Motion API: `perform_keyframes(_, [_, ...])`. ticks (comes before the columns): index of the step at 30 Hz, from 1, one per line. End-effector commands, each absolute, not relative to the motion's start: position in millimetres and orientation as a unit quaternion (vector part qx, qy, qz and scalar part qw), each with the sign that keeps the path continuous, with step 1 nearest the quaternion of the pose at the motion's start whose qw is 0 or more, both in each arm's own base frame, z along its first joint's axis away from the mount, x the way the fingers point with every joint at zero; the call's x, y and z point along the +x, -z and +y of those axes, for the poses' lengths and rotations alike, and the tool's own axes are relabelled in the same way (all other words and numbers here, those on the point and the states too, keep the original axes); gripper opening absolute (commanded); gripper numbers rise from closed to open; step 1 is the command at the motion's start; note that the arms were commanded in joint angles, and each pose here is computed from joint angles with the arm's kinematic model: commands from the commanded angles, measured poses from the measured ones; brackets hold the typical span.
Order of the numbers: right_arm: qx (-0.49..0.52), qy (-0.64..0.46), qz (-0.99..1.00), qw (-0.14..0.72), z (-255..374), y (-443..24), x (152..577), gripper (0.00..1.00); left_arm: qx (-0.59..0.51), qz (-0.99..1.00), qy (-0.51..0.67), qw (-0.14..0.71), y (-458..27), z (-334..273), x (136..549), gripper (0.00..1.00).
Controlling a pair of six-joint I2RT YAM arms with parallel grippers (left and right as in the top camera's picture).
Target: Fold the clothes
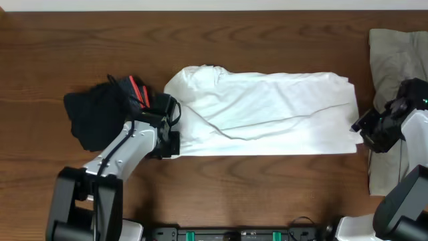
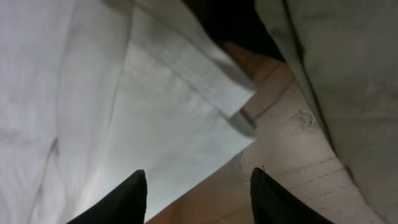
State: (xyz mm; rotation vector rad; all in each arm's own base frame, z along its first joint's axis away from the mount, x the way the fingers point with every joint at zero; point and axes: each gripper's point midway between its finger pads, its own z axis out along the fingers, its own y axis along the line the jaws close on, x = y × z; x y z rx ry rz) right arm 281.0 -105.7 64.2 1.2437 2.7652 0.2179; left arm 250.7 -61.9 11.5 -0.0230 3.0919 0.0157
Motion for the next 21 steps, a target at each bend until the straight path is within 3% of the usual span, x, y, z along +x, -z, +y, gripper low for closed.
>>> perform_keyframes(1, [0.397, -0.062, 0.915, 0.047, -106, -61, 278, 0.5, 0.002, 0.997, -0.042, 0.071, -33, -48, 271, 0.06])
perform_keyframes(10, [0.4, -0.047, 0.915, 0.022, -102, -31, 256, 0.5, 0.001, 0.996, -0.041, 0.076, -35, -49, 272, 0.06])
perform_keyframes(17, [0.42, -0.089, 0.902, 0.044, -86, 2, 255, 0.41, 0.002, 0.996, -0.041, 0.076, -35, -49, 272, 0.06])
perform_keyframes(18, [0.42, -0.091, 0.902, 0.045, -85, 4, 254, 0.38, 0.002, 0.996, -0.041, 0.075, -35, -49, 272, 0.06])
perform_keyframes(21, [0.419, -0.09, 0.902, 0.05, -86, 4, 256, 0.08, 0.002, 0.996, -0.041, 0.074, -34, -49, 271, 0.06])
